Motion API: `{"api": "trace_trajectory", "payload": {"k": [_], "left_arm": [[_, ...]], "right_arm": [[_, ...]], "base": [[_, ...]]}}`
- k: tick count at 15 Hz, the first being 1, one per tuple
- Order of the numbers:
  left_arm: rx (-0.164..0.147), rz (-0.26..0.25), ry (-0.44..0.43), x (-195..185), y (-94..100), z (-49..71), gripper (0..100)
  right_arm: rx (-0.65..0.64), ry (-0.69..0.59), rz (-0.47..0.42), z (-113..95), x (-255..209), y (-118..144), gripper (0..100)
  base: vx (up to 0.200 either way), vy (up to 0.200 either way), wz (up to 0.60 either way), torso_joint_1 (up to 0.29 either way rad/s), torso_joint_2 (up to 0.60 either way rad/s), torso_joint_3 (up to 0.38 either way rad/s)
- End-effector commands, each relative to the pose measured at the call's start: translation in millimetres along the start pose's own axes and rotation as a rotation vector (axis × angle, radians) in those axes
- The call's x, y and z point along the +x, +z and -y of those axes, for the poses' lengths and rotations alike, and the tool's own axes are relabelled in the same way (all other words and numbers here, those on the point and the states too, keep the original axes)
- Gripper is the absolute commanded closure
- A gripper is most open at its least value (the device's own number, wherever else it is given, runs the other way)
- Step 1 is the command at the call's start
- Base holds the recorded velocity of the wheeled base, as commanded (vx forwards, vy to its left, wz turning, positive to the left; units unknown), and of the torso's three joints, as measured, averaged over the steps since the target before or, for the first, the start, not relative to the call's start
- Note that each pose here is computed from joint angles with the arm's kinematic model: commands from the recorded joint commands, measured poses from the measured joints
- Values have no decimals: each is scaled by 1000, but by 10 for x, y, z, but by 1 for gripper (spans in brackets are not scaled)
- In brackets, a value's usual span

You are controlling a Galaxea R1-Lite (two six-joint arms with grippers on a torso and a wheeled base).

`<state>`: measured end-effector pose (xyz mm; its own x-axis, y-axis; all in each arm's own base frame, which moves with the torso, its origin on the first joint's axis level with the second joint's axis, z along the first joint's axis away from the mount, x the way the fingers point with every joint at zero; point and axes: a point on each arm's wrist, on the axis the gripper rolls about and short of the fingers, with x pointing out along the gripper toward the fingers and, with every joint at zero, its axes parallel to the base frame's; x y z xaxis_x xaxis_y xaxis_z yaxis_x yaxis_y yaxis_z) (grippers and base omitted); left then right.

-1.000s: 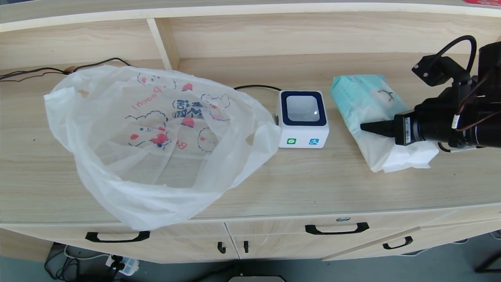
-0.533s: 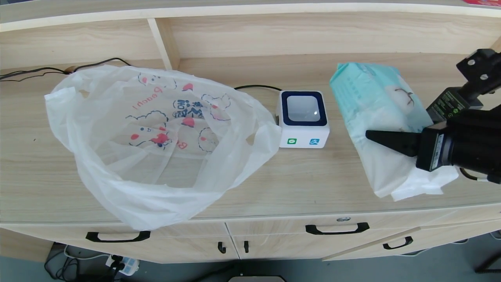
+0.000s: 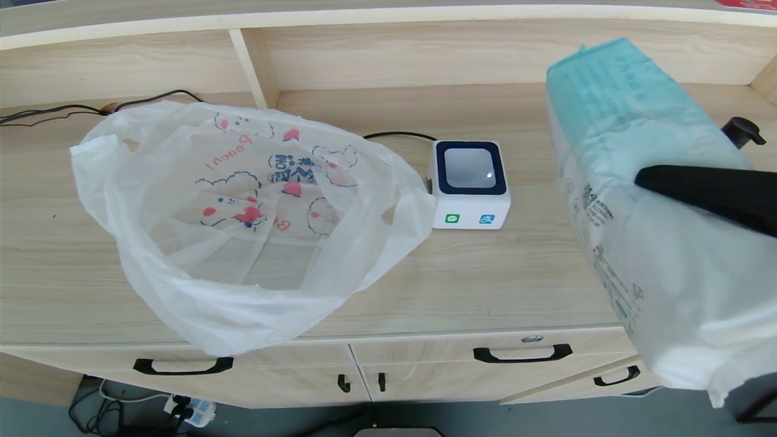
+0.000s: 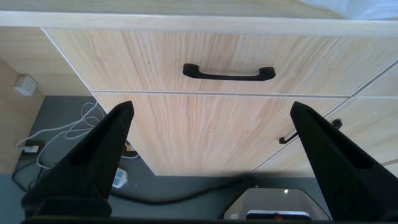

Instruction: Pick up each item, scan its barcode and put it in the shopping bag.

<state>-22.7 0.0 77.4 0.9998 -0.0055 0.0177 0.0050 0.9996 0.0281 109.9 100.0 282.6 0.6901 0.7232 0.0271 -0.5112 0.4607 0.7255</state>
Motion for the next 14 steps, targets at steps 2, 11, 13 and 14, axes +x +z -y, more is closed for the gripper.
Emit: {"api": "trace_trajectory", "payload": {"k": [2, 11, 13, 14], "left_arm": [[0, 1, 1, 0, 1, 0, 0], [0, 1, -1, 0, 1, 0, 0], [1, 1, 1, 0, 1, 0, 0], [1, 1, -1, 0, 1, 0, 0]], "right_arm": [[183, 164, -184, -28, -13, -119, 100], [491, 493, -169, 29, 415, -195, 100], [590, 503, -250, -5, 461, -287, 100], [656, 515, -264, -40, 505, -259, 100]], "base": [[0, 0, 0, 0, 0, 0], [0, 0, 0, 0, 0, 0], [0, 0, 0, 0, 0, 0], [0, 0, 0, 0, 0, 0]]}}
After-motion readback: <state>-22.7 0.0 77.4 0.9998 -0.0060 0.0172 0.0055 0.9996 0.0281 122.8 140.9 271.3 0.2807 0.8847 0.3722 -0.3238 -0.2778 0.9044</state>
